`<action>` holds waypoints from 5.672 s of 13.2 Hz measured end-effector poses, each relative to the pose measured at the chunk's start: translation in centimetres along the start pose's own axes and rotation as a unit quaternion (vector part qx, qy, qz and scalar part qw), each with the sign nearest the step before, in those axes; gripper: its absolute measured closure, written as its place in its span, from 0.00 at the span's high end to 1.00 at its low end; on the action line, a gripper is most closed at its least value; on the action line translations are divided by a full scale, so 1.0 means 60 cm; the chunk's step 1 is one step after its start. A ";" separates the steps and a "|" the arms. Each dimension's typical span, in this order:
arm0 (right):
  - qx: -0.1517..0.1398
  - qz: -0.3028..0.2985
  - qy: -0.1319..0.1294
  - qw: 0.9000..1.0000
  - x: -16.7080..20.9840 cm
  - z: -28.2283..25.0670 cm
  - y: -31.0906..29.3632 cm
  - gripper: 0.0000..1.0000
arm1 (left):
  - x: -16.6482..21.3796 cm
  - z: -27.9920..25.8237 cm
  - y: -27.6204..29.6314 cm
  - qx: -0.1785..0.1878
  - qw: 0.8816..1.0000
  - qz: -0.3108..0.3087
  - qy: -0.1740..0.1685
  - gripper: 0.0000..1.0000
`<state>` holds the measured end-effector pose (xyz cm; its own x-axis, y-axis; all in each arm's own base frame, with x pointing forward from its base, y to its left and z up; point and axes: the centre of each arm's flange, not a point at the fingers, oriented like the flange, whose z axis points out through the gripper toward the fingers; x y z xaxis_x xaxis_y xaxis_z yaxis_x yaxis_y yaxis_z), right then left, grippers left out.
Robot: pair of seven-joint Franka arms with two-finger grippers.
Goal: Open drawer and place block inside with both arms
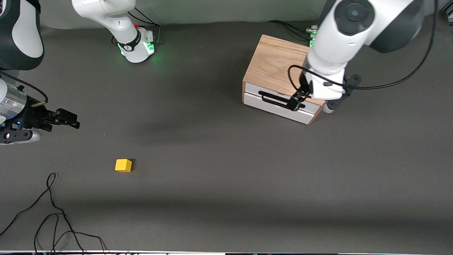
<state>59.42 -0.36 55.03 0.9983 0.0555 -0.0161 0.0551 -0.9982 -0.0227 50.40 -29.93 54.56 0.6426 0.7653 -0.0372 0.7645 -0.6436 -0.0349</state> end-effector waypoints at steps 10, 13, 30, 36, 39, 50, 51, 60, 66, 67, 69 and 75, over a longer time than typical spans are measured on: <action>0.000 -0.002 -0.002 1.000 0.001 0.003 -0.003 1.00 | -0.099 0.057 0.014 0.061 0.990 -0.128 -0.003 1.00; 0.000 -0.002 -0.002 1.000 0.002 0.004 -0.005 1.00 | -0.101 0.062 0.009 0.076 0.989 -0.130 -0.009 1.00; -0.004 -0.003 0.004 1.000 0.026 0.038 -0.007 1.00 | -0.075 0.322 0.026 0.093 0.985 -0.147 -0.011 1.00; -0.005 -0.003 0.001 1.000 0.029 0.044 -0.006 1.00 | -0.075 0.356 0.029 0.097 0.984 -0.147 -0.011 1.00; -0.005 -0.001 0.000 1.000 0.029 0.046 -0.003 1.00 | -0.073 0.372 0.033 0.097 0.984 -0.148 -0.012 1.00; -0.005 -0.001 -0.003 1.000 0.031 0.053 -0.003 1.00 | -0.064 0.422 0.039 0.108 0.982 -0.152 -0.011 1.00; -0.005 -0.001 -0.003 1.000 0.031 0.053 -0.003 1.00 | -0.063 0.428 0.039 0.109 0.982 -0.153 -0.011 1.00; -0.005 -0.001 -0.011 1.000 0.033 0.064 -0.003 1.00 | -0.036 0.428 0.047 0.104 0.981 -0.163 -0.013 1.00; -0.004 -0.001 -0.029 1.000 0.027 0.071 -0.004 1.00 | -0.033 0.418 0.065 0.083 0.983 -0.163 -0.013 1.00; -0.004 -0.001 -0.030 1.000 0.027 0.071 -0.004 1.00 | -0.032 0.418 0.069 0.081 0.983 -0.163 -0.014 1.00; -0.004 -0.001 -0.030 1.000 0.027 0.072 -0.004 1.00 | -0.031 0.416 0.078 0.077 0.984 -0.162 -0.014 1.00; -0.004 -0.002 -0.032 0.999 0.028 0.075 -0.007 1.00 | -0.021 0.415 0.120 0.065 0.985 -0.160 -0.016 1.00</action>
<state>61.03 0.23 50.49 0.9950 0.0610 -0.0792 0.0600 -0.9981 -0.0145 53.84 -35.69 29.52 0.3660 0.9300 -0.0350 0.9135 -0.3662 -0.1772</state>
